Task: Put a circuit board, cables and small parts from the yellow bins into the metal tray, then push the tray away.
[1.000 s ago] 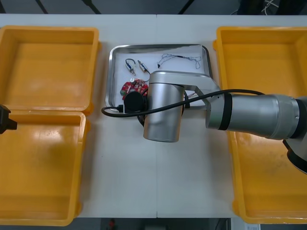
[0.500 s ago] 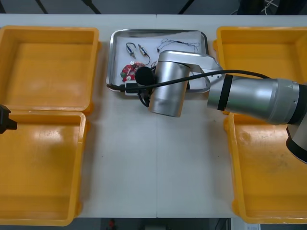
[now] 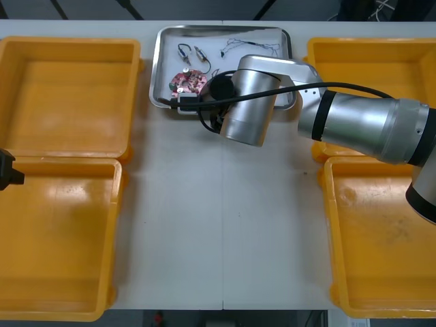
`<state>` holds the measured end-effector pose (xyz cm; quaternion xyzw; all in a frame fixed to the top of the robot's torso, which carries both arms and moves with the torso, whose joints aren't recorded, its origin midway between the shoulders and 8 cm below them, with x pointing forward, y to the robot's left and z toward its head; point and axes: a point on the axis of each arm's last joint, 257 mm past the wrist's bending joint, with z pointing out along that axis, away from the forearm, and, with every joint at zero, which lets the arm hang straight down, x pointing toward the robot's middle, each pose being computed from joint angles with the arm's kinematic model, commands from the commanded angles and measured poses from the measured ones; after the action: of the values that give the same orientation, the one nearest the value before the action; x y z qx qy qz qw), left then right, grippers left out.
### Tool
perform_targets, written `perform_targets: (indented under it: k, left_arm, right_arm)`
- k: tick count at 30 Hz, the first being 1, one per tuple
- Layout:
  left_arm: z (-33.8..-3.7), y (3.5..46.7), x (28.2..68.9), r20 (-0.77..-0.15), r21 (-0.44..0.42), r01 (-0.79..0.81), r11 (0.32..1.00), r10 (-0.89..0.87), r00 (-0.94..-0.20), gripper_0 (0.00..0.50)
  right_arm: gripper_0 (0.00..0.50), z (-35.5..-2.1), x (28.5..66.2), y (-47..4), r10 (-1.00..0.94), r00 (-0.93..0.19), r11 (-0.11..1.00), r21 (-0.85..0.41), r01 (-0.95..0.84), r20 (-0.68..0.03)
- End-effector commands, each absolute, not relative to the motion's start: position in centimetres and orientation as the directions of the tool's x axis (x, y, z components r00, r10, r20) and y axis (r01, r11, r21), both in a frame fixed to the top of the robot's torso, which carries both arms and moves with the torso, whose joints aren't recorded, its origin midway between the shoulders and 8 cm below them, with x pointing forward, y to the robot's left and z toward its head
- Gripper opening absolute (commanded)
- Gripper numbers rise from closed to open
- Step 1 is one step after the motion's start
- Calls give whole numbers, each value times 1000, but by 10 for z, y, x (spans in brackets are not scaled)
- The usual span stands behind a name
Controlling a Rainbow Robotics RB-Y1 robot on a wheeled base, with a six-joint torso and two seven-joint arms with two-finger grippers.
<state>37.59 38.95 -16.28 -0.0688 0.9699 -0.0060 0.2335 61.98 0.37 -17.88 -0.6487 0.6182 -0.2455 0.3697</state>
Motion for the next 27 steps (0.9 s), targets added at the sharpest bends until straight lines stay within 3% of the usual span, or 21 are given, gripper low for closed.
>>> perform_targets:
  k: [1, 19, 21, 23, 24, 26, 27]
  left_arm:
    - [-147, 398, 376, -474, 33, -61, 998, -38, -880, 500]
    - [-147, 398, 376, -474, 33, -61, 998, -38, -880, 500]
    - [-147, 398, 376, -474, 33, -61, 998, -38, -880, 500]
    - [-147, 398, 376, -474, 33, -61, 998, -38, -880, 500]
    - [-147, 398, 376, -474, 33, -61, 998, -38, -880, 500]
    - [-147, 398, 376, -474, 33, -61, 998, -38, -880, 500]
    - [-147, 398, 376, -474, 33, -61, 998, -38, -880, 500]
  right_arm:
    - [0, -138, 640, 13, -977, 169, 14, -831, -556, -130]
    - [0, -123, 658, 11, -963, 219, 22, -861, -508, -154]
    - [86, -121, 659, 10, -962, 227, 19, -864, -503, -153]
    - [138, -120, 658, 11, -961, 230, 17, -865, -502, -153]
    - [234, -121, 657, 10, -961, 234, 13, -865, -502, -151]
    - [317, -120, 656, 10, -960, 238, 10, -866, -500, -149]
    - [438, -119, 655, 11, -958, 242, 9, -865, -501, -150]
